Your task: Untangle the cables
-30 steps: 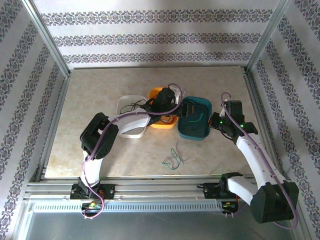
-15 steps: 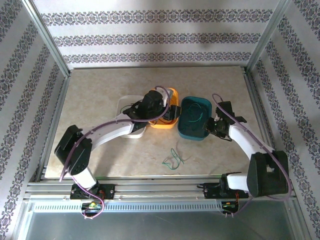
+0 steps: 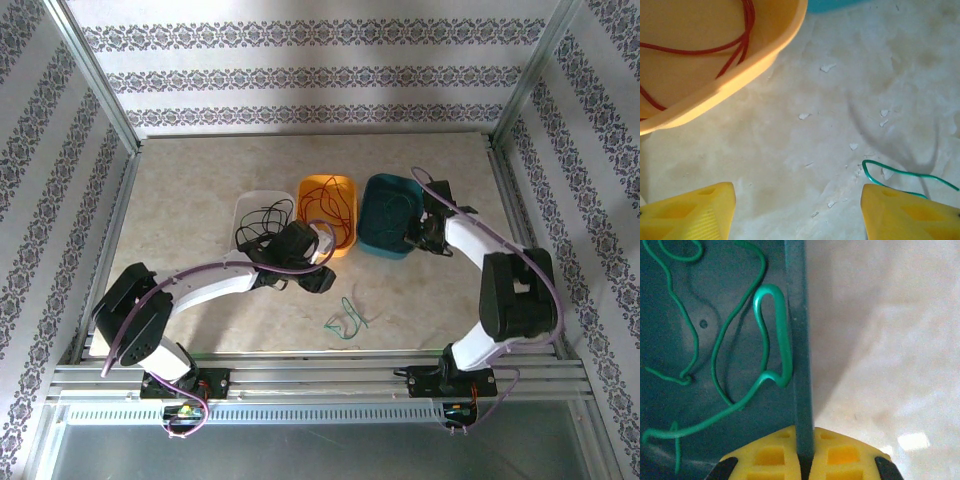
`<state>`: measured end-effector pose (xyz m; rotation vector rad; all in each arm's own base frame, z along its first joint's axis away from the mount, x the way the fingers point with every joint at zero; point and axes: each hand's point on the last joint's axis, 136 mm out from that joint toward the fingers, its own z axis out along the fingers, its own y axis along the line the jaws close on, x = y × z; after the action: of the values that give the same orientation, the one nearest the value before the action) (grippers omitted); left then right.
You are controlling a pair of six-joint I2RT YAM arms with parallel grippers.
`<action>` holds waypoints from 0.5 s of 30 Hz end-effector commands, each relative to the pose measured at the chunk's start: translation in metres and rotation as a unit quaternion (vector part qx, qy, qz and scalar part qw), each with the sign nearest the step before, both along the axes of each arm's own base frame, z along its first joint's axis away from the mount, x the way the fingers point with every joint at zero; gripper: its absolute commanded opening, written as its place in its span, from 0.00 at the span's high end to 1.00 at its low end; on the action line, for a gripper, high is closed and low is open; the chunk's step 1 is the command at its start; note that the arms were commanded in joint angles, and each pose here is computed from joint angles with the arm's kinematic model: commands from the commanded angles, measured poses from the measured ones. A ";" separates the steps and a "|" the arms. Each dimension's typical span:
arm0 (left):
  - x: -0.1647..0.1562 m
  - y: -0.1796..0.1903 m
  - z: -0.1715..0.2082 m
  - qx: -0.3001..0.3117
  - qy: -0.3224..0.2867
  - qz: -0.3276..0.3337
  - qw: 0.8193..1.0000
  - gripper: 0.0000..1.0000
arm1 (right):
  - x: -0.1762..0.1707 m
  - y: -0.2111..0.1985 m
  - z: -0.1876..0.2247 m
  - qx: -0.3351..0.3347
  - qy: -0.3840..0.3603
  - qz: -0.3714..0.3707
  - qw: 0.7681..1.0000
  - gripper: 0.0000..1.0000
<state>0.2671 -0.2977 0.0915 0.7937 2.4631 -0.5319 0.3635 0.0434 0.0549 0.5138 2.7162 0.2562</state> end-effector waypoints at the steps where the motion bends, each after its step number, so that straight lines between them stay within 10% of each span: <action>1: -0.009 -0.005 -0.012 0.027 0.010 -0.031 0.999 0.33 | 0.028 -0.005 0.013 -0.038 -0.022 0.020 0.999 0.98; 5: -0.008 -0.013 -0.016 0.031 0.006 -0.045 0.998 0.32 | 0.043 -0.008 0.040 -0.085 -0.056 0.024 0.995 0.63; 15: 0.038 0.002 -0.013 -0.008 -0.009 0.099 0.995 0.29 | -0.049 0.069 0.097 -0.121 -0.126 0.179 0.968 0.53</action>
<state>0.2777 -0.3023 0.0724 0.7466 2.4957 -0.4811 0.3536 0.1047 0.1699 0.0430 2.4353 0.0912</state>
